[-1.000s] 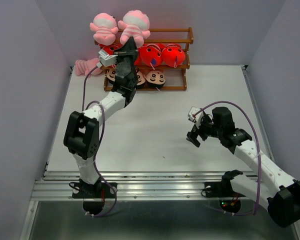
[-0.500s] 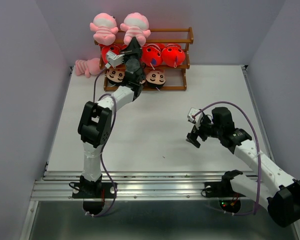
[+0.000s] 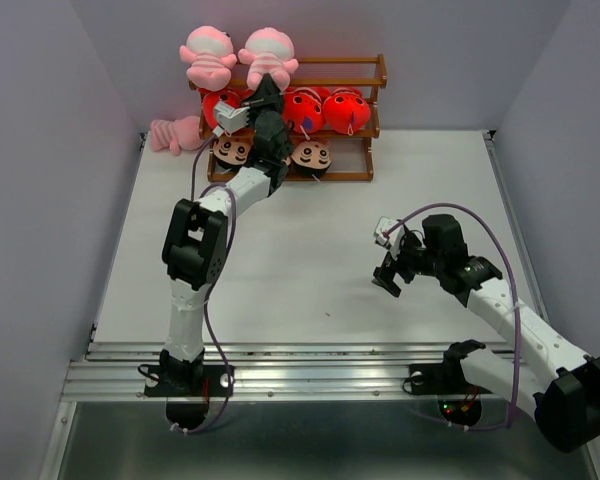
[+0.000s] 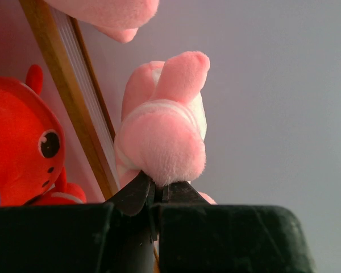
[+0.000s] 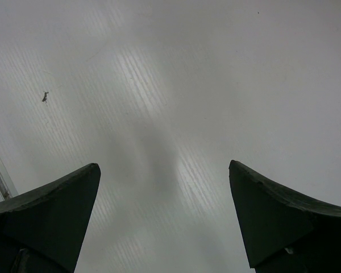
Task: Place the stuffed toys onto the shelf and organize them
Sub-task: Place the stuffed toy onto shelf
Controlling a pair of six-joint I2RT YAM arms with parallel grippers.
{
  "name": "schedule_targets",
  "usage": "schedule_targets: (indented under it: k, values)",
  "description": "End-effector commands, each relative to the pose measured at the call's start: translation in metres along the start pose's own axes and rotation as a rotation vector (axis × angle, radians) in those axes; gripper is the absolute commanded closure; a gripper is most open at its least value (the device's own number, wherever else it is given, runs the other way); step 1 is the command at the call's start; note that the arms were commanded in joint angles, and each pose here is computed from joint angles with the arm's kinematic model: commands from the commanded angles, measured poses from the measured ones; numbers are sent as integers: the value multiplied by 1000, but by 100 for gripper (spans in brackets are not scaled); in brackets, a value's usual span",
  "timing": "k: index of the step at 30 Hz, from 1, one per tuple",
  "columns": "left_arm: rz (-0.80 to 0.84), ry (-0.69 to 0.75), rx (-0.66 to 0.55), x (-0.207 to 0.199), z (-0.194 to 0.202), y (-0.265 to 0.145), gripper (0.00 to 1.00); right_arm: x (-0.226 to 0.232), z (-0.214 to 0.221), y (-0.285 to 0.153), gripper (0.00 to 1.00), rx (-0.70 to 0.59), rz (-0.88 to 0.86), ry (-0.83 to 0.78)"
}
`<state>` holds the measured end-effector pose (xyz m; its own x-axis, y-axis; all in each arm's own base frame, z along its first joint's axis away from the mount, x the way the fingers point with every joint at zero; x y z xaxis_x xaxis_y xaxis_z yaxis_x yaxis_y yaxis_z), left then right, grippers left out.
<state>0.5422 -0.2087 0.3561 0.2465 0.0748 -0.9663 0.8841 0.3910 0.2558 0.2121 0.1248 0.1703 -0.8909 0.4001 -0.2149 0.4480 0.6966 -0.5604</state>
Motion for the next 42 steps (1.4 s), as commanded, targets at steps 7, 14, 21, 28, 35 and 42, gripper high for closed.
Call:
schedule_targets:
  k: [7, 14, 21, 28, 35, 42]
  values:
    - [36, -70, -52, -19, -11, 14, 94, -1, -1, 1, 0, -8, -6, -12]
    - [37, -78, -35, -11, -9, 19, 86, -2, 0, 1, 0, -4, -5, -12]
    - [40, -86, -19, -9, -6, 20, 72, -2, 0, 1, 0, -3, -6, -13]
    - [31, -90, -2, -3, -8, 18, 53, -2, 0, 1, 0, -1, -6, -15]
    - [45, -105, 10, -10, -16, 14, 35, -2, 0, 1, 0, 0, -3, -18]
    - [54, -111, 19, -17, -25, 8, 25, -2, 1, 1, 0, 3, -5, -18]
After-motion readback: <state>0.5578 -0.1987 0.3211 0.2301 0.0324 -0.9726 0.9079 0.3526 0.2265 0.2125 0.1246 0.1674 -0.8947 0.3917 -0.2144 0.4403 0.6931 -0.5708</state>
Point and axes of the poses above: each gripper's point midway between its finger pads, its own y axis out along the fingers, its own x axis along the line the jaws close on, z = x × y, the point moved 6 cm from there along -y, back along the fingers, and after that the axes turned 5 degrees about -y, right-handed, at the moved point
